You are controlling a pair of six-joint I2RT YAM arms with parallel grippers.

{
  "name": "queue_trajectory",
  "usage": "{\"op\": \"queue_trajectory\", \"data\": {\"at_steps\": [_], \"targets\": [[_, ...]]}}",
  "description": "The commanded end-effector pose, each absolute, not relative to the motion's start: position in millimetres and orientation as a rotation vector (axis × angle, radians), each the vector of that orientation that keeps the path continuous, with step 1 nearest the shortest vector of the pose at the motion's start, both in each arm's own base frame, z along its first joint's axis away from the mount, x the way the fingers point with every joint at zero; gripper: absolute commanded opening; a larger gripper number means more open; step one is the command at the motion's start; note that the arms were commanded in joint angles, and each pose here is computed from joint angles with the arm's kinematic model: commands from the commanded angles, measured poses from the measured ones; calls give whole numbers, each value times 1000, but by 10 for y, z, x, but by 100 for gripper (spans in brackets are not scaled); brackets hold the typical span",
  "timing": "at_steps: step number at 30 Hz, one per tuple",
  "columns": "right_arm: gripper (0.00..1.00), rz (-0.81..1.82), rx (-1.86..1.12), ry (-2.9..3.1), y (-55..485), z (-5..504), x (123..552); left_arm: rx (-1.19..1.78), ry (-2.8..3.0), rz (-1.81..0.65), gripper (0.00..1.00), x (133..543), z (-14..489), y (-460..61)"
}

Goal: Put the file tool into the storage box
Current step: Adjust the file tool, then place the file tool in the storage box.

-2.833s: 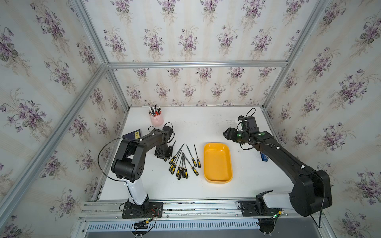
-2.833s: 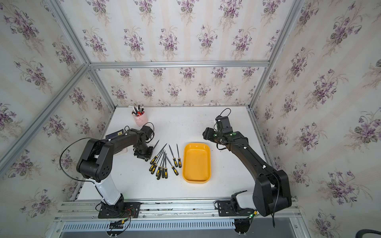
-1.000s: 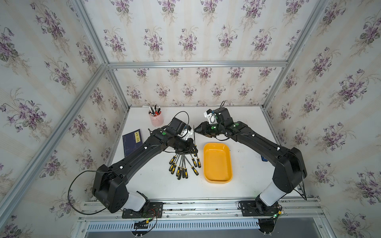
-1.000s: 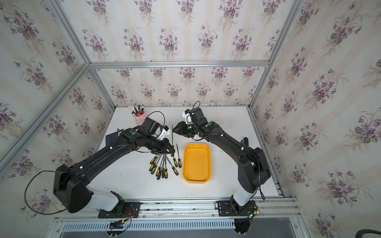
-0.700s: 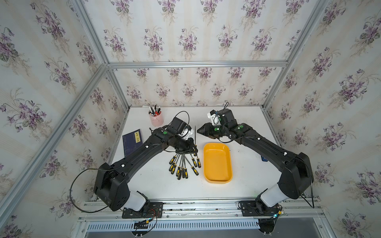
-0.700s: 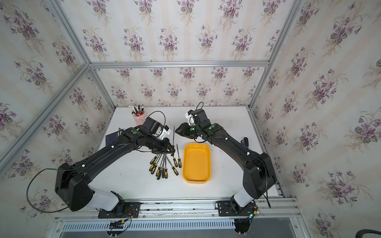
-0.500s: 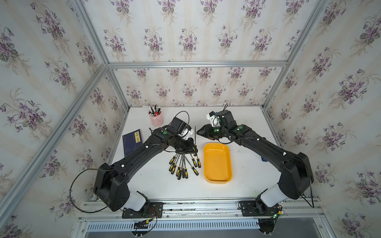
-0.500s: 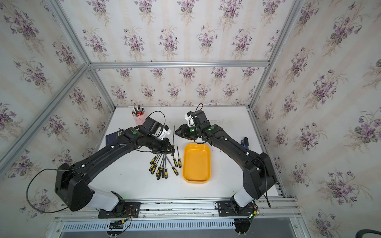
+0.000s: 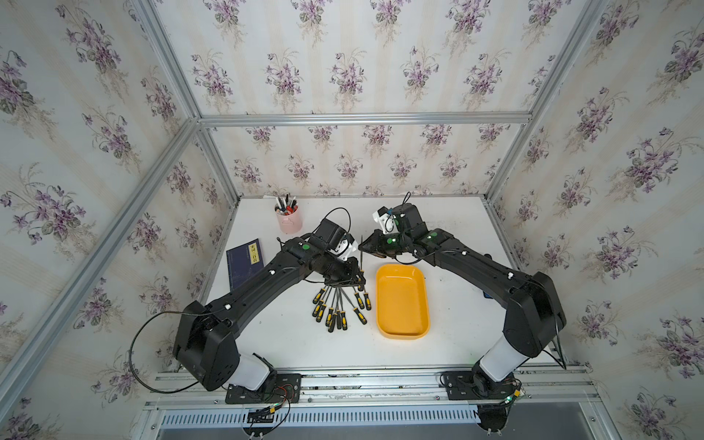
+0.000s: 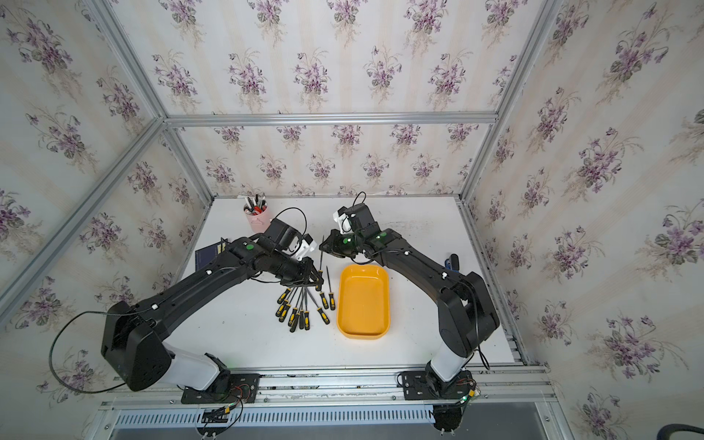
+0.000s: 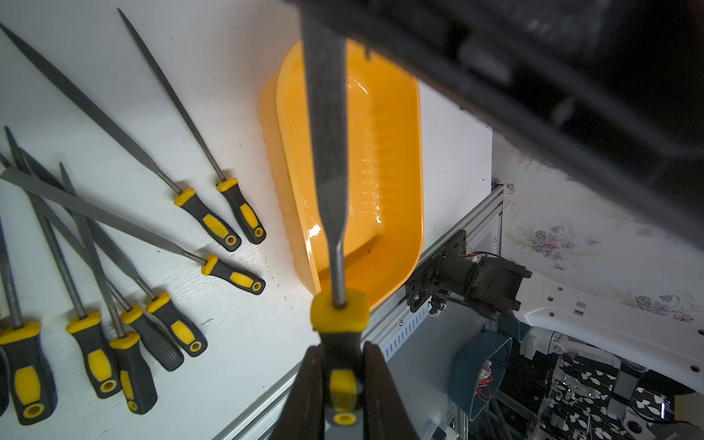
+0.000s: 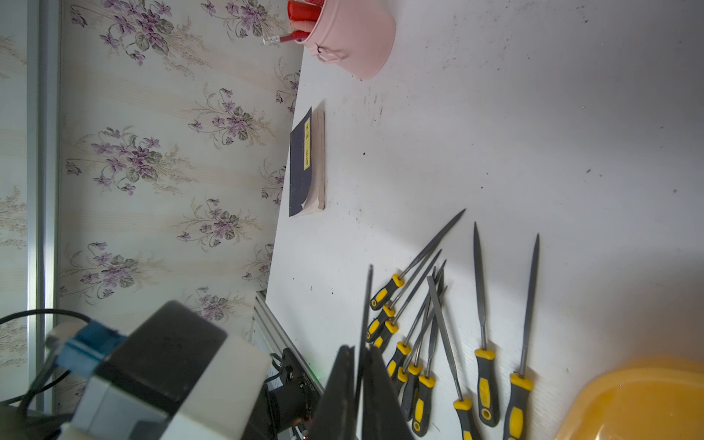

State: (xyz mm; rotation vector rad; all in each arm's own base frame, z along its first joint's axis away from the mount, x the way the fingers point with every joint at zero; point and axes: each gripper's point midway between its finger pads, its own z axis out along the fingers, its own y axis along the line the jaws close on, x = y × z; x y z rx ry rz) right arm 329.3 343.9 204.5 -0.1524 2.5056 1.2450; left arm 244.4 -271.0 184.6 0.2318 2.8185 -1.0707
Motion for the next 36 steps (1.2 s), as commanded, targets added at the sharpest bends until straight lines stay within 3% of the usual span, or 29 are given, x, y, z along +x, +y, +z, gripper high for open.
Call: {"op": "queue_trajectory", "data": {"at_steps": [1,9,10,15,18,25,30,36], "targets": [[0,1233,-170,2483,3451,2081,3334,251,2798,-1098,5,2444,1877,-2740],[0,1188,-180,2493,3373,2103,3287,242,2784,-1122,9,2457,1906,-2769],[0,1183,-180,2495,3360,2104,3276,238,2784,-1121,14,2460,1910,-2769],[0,1107,-184,2503,3253,2145,3263,212,2791,-1089,63,2471,1934,-2727],[0,1005,-198,2528,3132,2167,3261,202,2778,-1063,73,2469,2022,-2671],[0,578,-174,2657,2567,2036,3258,143,2739,-930,89,2448,2260,-2365],[0,348,-143,2741,2237,1711,3194,135,2756,-912,90,2459,2169,-2352],[0,279,-89,2765,2068,1411,3146,121,2750,-912,90,2509,2103,-2374]]}}
